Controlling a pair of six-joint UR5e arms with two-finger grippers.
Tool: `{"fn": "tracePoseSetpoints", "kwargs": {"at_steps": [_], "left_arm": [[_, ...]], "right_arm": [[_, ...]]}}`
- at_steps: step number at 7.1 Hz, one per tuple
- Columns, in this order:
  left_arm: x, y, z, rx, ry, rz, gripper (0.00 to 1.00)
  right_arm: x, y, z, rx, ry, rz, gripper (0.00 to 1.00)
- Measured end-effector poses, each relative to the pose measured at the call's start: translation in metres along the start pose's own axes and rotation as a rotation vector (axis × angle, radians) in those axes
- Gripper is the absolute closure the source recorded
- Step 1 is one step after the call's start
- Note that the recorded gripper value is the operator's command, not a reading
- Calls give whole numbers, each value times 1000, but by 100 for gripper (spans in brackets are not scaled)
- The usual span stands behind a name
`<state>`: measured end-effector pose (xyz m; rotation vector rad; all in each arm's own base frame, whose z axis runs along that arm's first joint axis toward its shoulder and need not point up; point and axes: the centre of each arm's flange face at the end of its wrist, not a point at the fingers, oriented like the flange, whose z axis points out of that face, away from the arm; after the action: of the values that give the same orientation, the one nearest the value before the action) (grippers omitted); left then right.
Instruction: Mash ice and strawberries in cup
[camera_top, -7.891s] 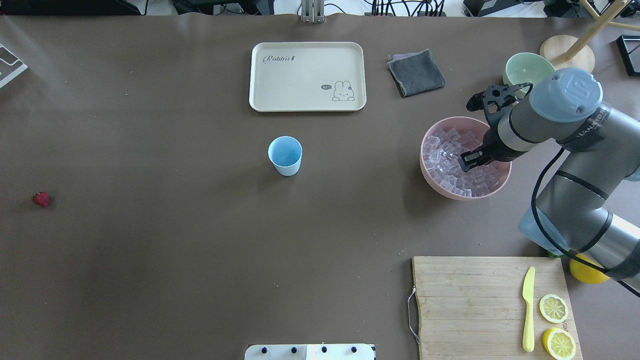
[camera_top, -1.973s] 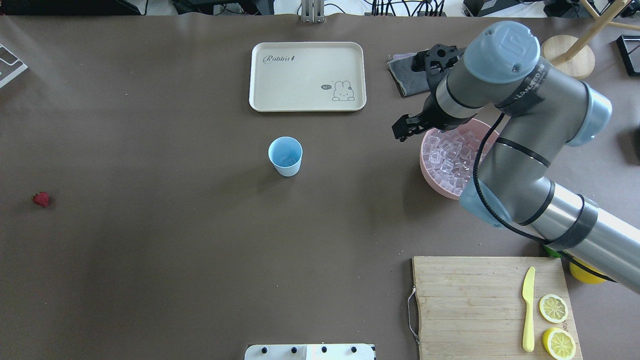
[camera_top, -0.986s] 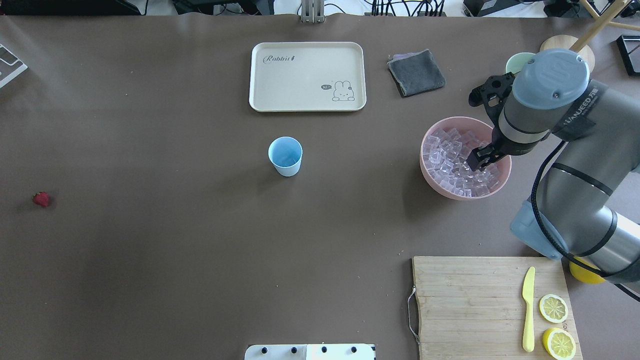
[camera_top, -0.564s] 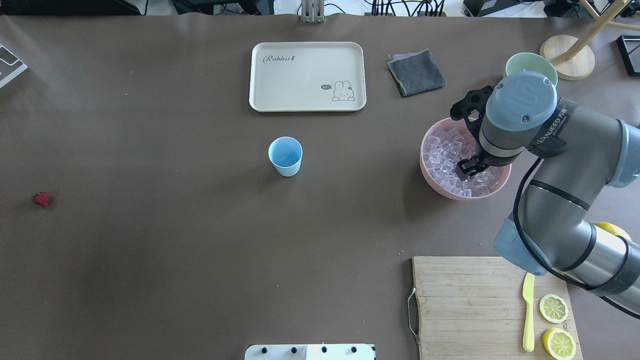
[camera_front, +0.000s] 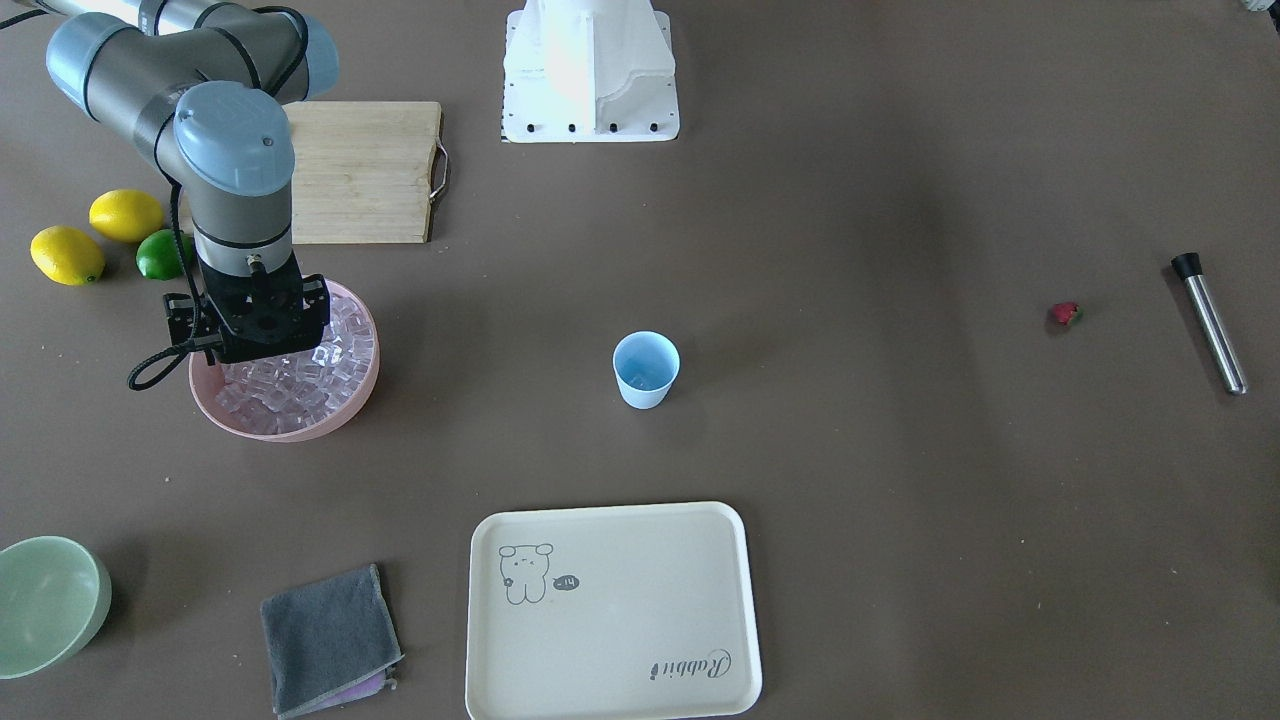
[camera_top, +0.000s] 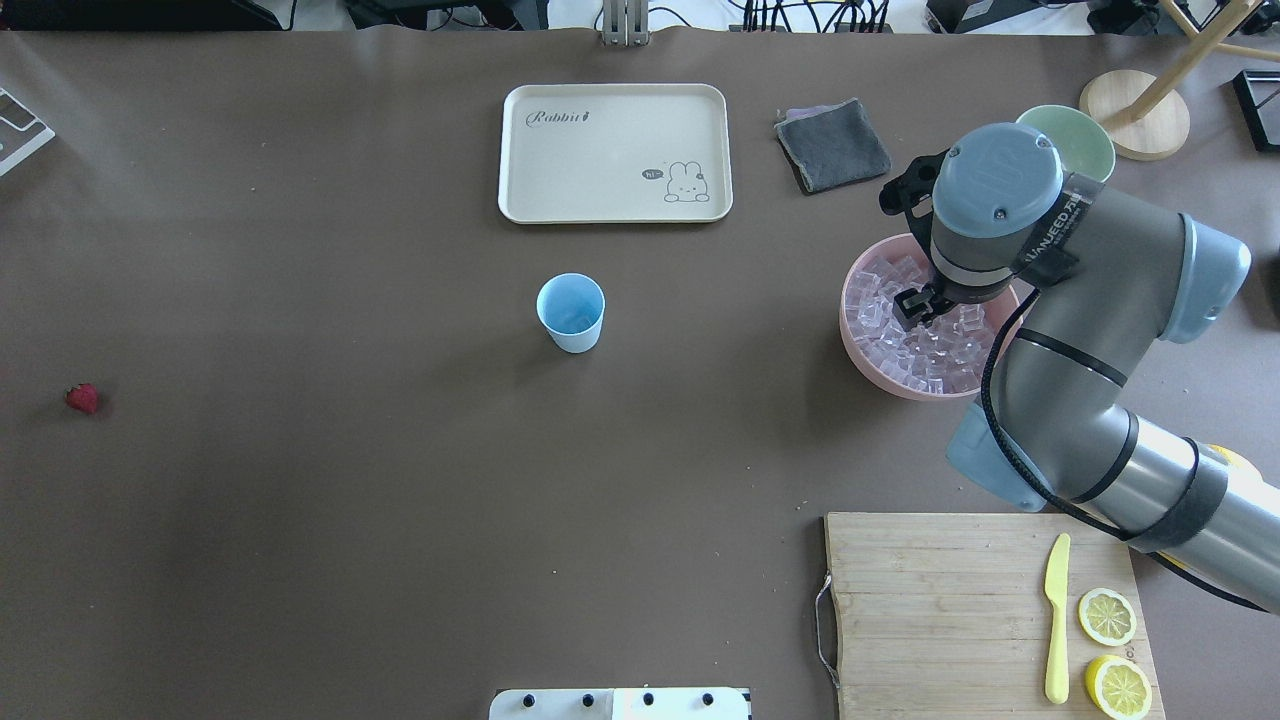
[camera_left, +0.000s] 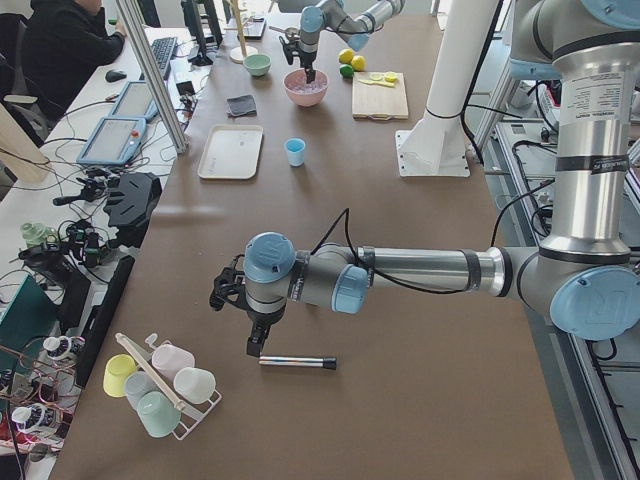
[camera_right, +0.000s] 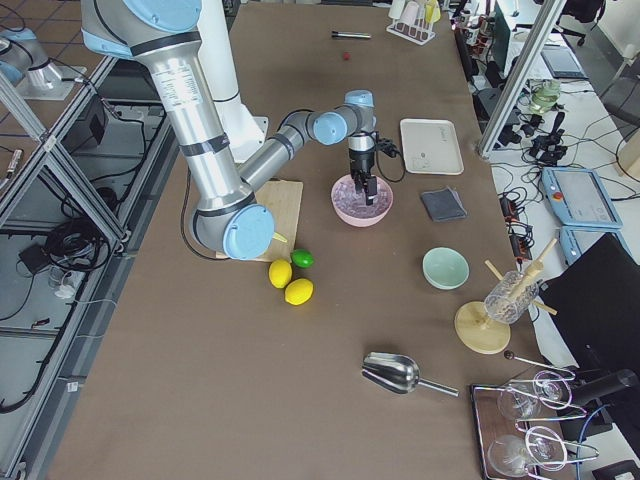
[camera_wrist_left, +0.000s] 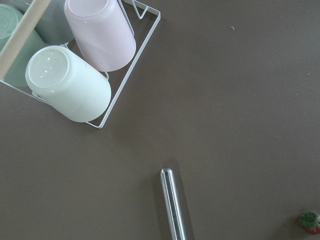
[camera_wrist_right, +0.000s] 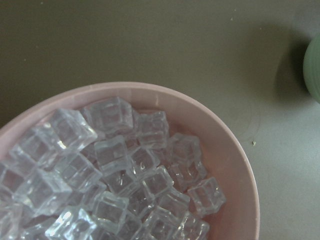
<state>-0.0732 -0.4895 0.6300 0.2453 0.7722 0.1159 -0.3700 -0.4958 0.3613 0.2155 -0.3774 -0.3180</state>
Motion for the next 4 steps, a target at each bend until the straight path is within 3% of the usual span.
{"fn": "tracePoseSetpoints", "kwargs": {"at_steps": [2,4], "left_arm": [[0,1,0,-1,0,-1,1],[-1,1,1,-2,0,-2,1]], "right_arm": [[7,-8,11,-14,22,45,14],[10,-10,24,-25,58,70,26]]}}
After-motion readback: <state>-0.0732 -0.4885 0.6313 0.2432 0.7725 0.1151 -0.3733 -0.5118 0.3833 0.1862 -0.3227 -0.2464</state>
